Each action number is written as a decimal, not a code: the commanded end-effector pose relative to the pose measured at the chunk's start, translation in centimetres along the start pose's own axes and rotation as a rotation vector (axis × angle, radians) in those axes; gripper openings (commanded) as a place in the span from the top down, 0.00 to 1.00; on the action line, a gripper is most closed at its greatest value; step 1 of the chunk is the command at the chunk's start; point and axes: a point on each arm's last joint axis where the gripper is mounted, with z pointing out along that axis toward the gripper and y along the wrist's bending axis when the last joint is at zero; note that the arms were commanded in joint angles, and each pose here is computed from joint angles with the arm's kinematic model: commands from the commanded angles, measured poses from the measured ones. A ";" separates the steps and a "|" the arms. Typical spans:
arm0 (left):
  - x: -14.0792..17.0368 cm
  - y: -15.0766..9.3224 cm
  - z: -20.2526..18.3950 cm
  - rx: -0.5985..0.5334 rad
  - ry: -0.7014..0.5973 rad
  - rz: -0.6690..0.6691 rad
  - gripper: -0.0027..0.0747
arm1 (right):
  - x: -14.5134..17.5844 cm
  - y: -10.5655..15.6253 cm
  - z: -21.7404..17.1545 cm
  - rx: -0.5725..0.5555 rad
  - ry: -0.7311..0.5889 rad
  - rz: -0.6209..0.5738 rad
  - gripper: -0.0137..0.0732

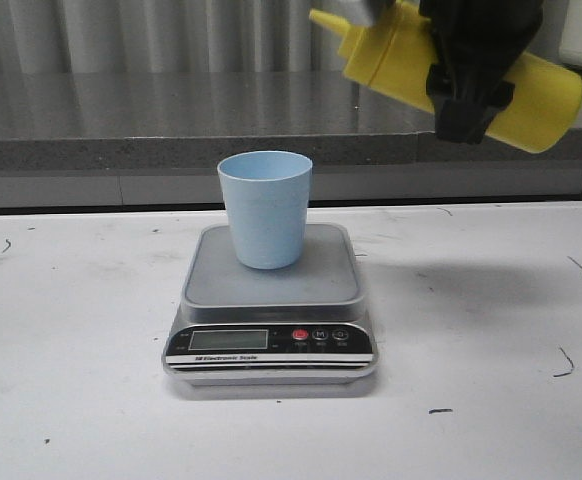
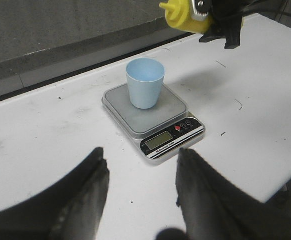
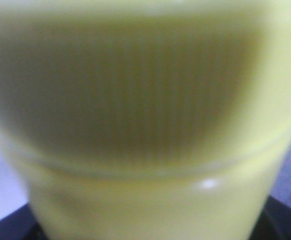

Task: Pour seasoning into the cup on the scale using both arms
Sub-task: 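Lift the yellow bottle and tilt its nozzle toward the cup, then hold the bottle inverted with the nozzle over the cup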

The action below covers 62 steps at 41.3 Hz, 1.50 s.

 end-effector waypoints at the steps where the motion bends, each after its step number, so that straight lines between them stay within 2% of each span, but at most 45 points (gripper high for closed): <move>1: -1.3 -0.1 -0.3 0.007 -0.085 -0.007 0.56 | -0.6 -2.0 -1.6 0.133 -0.037 -0.111 0.45; 13: -1.3 -0.1 -0.3 0.007 -0.085 -0.007 0.56 | -1.2 -1.6 -0.9 0.158 0.001 -0.319 0.45; 25: -1.3 -0.1 -0.3 0.007 -0.085 -0.007 0.56 | -2.8 -1.4 -1.5 0.304 0.034 -0.547 0.45; 32: -1.3 -0.1 -0.3 0.007 -0.085 -0.007 0.56 | -3.7 -0.7 -1.4 0.346 0.062 -0.643 0.45; 39: -1.3 -0.1 -0.3 0.007 -0.085 -0.007 0.56 | -3.7 -0.5 -0.8 0.353 0.105 -0.678 0.45; 62: -1.3 -0.1 -0.3 0.007 -0.085 -0.007 0.56 | -3.5 -0.6 -0.8 0.355 0.122 -0.665 0.45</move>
